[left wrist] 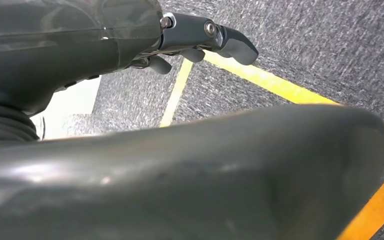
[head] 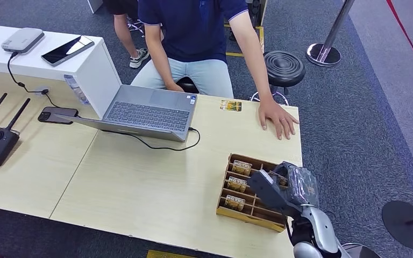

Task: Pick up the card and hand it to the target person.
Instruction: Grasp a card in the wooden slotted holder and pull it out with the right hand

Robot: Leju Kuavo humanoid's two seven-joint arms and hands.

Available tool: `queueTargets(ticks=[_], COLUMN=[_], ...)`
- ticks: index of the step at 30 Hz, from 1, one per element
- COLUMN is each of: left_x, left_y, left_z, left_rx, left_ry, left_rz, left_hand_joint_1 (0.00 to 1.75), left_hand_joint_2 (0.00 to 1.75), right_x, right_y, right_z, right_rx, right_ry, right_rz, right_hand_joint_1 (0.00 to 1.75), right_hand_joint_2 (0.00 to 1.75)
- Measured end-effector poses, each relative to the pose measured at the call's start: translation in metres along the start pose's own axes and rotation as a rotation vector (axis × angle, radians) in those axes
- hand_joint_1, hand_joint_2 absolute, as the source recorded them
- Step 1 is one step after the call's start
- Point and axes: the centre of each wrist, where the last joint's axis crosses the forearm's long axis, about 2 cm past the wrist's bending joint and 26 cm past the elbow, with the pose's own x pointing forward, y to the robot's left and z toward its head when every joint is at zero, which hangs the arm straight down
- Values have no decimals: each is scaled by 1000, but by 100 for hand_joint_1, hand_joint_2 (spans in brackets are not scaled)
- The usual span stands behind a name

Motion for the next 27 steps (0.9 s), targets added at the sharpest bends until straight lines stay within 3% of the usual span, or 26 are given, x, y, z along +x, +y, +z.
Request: queueTargets(ticks=[16,20,27], left_x=[-1,-1,1], left_y=[-1,-1,-3], left_z=[0,0,1], left_rx=[-14,-23,-37], left_ry=[1,-7,-26], left_rz=[5,-14,-59], left_hand_joint_1=[0,0,0], left_hand_joint_2=[0,0,0], right_x=[28,32,38], right_y=[-41,-51,-64], right_z=[-2,-11,-37], right_rx=[-66,-98,-247], right_ry=[-226,-250,-263], right_rz=[-654,-645,-436], right_hand_joint_1=[131,131,131], right_hand_joint_2=[175,175,175])
